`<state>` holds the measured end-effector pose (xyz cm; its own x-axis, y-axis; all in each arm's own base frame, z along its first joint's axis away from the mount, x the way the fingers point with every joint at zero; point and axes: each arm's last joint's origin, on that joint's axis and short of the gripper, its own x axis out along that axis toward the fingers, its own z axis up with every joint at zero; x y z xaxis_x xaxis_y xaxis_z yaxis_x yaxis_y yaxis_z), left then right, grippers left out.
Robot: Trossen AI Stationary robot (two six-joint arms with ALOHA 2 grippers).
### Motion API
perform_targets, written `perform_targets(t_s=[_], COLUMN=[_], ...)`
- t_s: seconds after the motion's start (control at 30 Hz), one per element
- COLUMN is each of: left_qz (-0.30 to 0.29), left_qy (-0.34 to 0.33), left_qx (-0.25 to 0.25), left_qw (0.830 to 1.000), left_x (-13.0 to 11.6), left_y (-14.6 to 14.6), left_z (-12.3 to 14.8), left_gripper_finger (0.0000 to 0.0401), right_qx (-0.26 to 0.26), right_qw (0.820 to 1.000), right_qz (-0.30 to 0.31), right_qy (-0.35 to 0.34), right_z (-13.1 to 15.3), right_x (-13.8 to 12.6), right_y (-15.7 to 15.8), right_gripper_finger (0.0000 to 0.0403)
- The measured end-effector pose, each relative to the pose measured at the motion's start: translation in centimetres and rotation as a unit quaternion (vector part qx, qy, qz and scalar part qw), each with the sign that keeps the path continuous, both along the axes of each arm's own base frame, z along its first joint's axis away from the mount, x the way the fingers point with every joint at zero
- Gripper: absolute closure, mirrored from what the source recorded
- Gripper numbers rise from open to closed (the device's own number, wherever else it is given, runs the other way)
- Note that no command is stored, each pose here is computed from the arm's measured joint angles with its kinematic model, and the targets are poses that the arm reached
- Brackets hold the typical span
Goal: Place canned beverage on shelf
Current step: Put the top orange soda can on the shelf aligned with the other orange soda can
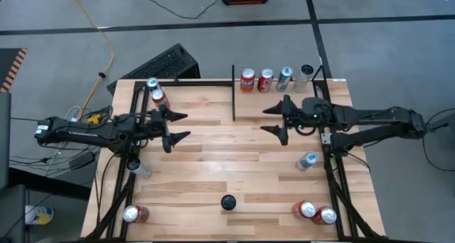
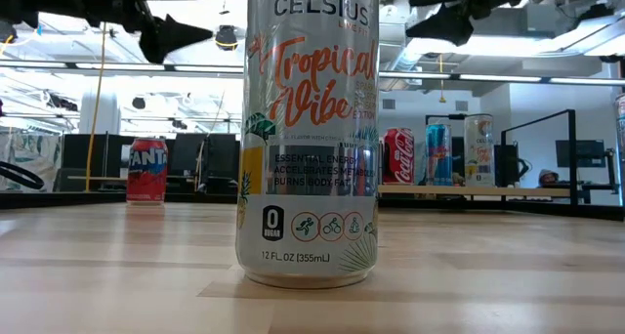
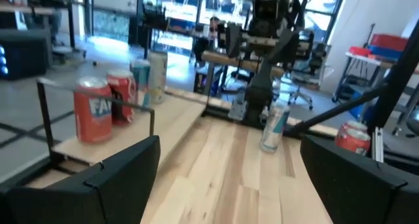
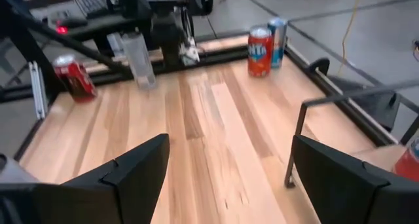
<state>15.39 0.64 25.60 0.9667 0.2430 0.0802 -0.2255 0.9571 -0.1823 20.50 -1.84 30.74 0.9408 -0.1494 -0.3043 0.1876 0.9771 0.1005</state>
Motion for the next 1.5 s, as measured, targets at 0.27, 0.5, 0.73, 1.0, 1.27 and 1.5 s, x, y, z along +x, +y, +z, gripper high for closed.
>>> perform_targets(t_s=[0.27,0.5,0.73,1.0,1.27,1.5], left_qz=[0.118,0.274,0.396,0.420,0.441,0.435], left_qy=[0.112,0.301,0.432,0.506,0.538,0.529], left_qx=[-0.013,-0.128,-0.231,-0.267,-0.341,-0.369], left_qw=[0.987,0.905,0.776,0.705,0.632,0.629], left_x=[2.1,2.2,1.6,1.8,0.3,0.2], left_y=[2.0,6.9,12.1,15.7,18.8,20.5], left_z=[1.6,5.5,6.5,5.2,2.9,1.7], left_gripper_finger=[0.0046,0.0046,0.0046,0.0046,0.0046,0.0046], right_qx=[-0.002,-0.018,-0.037,-0.052,-0.082,-0.095], right_qw=[0.999,0.999,0.998,0.997,0.995,0.993], right_qz=[0.005,0.021,0.014,0.017,0.029,0.037], right_qy=[0.043,0.040,0.042,0.046,0.051,0.067], right_z=[-0.8,-0.7,-0.7,-0.7,-0.8,-1.0], right_x=[-0.1,0.0,-0.1,-0.1,-0.1,-0.2], right_y=[0.3,1.0,1.1,1.0,1.0,1.0], right_gripper_finger=[0.0058,0.0058,0.0058,0.0058,0.0058,0.0058])
